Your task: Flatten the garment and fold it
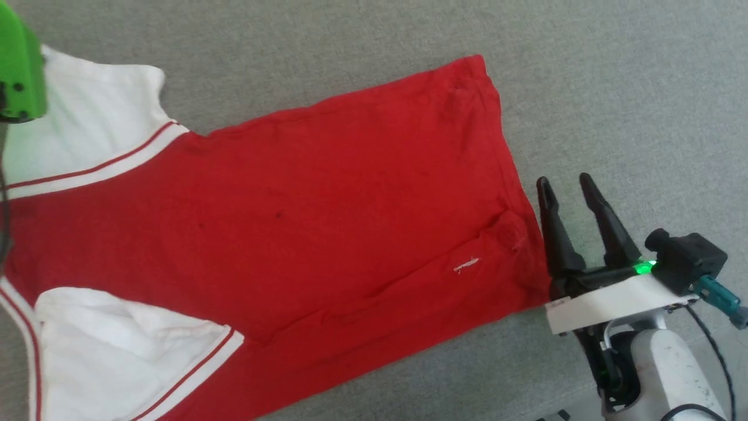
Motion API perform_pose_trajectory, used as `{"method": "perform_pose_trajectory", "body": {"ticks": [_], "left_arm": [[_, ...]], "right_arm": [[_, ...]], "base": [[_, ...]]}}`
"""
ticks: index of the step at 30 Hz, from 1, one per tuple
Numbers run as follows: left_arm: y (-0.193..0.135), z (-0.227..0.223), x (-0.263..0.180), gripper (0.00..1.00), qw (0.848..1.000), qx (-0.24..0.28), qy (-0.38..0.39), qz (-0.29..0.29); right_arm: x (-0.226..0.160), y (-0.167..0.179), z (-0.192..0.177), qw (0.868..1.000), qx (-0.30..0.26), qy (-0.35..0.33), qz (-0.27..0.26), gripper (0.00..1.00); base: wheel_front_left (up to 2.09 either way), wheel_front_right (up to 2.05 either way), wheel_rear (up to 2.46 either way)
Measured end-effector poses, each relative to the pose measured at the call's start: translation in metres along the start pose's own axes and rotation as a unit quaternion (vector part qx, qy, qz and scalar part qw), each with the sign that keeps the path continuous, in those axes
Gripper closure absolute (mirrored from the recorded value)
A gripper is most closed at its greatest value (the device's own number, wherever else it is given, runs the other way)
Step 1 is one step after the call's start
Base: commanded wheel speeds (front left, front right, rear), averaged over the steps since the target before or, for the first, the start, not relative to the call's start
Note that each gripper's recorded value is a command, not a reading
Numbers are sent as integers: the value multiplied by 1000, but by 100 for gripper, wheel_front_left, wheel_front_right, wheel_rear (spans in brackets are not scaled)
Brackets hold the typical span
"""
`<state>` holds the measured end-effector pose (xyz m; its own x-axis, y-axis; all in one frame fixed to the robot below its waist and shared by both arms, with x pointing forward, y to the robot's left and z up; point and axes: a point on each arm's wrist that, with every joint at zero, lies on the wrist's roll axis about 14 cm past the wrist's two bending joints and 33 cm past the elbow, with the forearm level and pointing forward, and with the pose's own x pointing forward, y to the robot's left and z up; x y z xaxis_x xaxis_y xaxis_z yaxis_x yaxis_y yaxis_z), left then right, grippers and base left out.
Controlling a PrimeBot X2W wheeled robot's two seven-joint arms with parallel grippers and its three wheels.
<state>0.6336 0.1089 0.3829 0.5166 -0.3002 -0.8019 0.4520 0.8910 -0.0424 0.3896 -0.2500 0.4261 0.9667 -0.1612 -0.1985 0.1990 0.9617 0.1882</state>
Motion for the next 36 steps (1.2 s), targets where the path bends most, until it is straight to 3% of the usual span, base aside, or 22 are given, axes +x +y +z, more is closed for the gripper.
{"method": "perform_pose_trajectory", "body": {"ticks": [7,14,22,26,36], "left_arm": [[-18,31,-30,100,991,18,-133,-7],[-17,26,-72,100,974,28,-225,4],[-36,18,-128,100,947,39,-318,-2],[-48,4,-148,100,941,34,-337,-6],[-58,-22,-179,100,928,10,-372,16]], "right_arm": [[11,5,10,998,-44,42,31,0],[37,11,18,981,-112,139,77,0],[69,22,30,943,-198,245,111,0],[83,33,28,918,-239,291,123,0],[118,42,-1,875,-280,376,118,0]], "base": [[0,0,0],[0,0,0],[0,0,0],[0,0,0],[0,0,0]]}}
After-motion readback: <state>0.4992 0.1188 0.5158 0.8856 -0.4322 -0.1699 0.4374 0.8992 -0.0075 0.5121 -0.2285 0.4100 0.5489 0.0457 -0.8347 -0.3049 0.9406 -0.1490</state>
